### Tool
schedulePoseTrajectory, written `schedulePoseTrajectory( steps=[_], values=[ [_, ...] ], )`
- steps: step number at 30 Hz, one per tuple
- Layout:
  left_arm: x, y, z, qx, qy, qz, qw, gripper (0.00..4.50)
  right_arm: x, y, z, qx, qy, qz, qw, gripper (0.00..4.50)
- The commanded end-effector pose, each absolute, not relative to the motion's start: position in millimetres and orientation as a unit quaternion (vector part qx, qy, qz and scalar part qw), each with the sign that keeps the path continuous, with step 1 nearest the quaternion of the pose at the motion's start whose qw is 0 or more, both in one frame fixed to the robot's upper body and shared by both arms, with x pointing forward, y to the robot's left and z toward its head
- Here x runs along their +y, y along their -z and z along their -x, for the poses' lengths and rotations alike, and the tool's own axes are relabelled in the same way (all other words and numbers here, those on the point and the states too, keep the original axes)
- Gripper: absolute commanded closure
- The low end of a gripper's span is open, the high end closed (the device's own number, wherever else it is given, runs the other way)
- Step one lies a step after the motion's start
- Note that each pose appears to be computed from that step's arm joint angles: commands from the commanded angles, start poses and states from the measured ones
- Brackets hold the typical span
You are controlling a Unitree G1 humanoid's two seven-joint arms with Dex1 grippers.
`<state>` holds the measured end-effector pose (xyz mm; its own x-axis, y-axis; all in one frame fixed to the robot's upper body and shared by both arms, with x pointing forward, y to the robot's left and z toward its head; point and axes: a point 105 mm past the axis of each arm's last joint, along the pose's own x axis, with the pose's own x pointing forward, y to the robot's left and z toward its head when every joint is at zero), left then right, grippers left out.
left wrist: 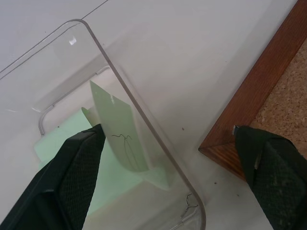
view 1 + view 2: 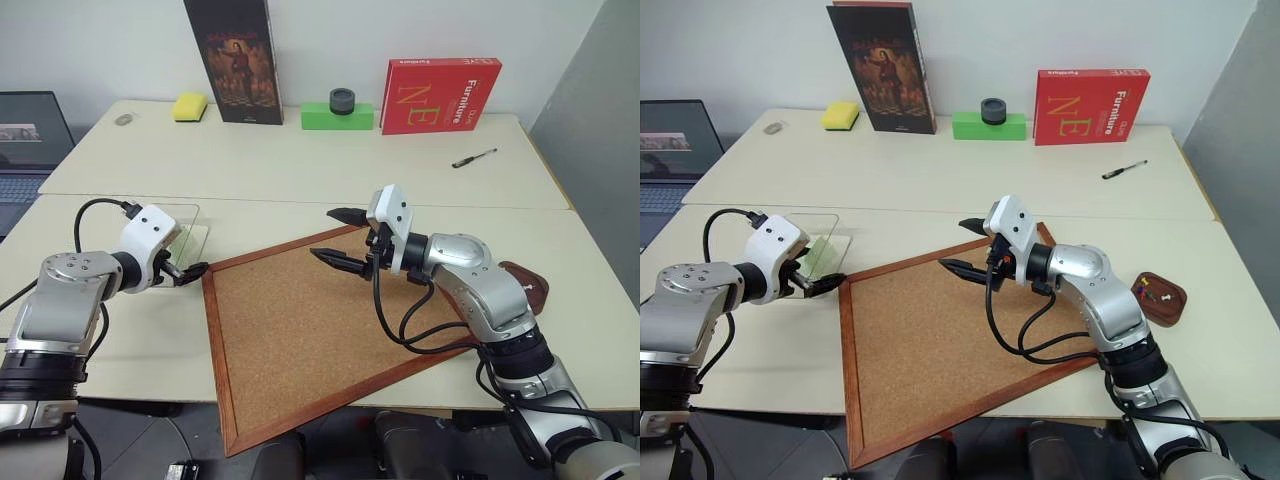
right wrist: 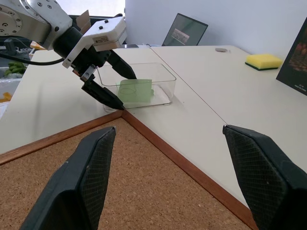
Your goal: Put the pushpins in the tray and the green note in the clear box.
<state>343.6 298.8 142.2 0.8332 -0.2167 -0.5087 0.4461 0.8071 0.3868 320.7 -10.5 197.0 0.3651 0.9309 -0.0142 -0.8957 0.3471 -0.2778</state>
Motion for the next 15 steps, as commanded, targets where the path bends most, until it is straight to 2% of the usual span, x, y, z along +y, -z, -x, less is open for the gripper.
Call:
schedulePoseTrajectory(
  steps=[1,5,9,15],
  values=[
    [300,-160,-346,0.203,0.177,-0.275,0.923,0.01,-12,-214,-316,-0.106,-0.556,0.117,0.816,0.71],
    [302,-160,-346,0.202,0.172,-0.283,0.922,0.01,-12,-214,-316,-0.106,-0.555,0.117,0.816,0.71],
    [304,-178,-356,0.156,0.137,-0.258,0.944,0.01,-13,-215,-316,-0.107,-0.556,0.116,0.816,0.71],
    [256,-209,-353,0.048,0.212,-0.193,0.957,0.01,-25,-218,-311,-0.110,-0.546,0.121,0.822,0.71]
  ],
)
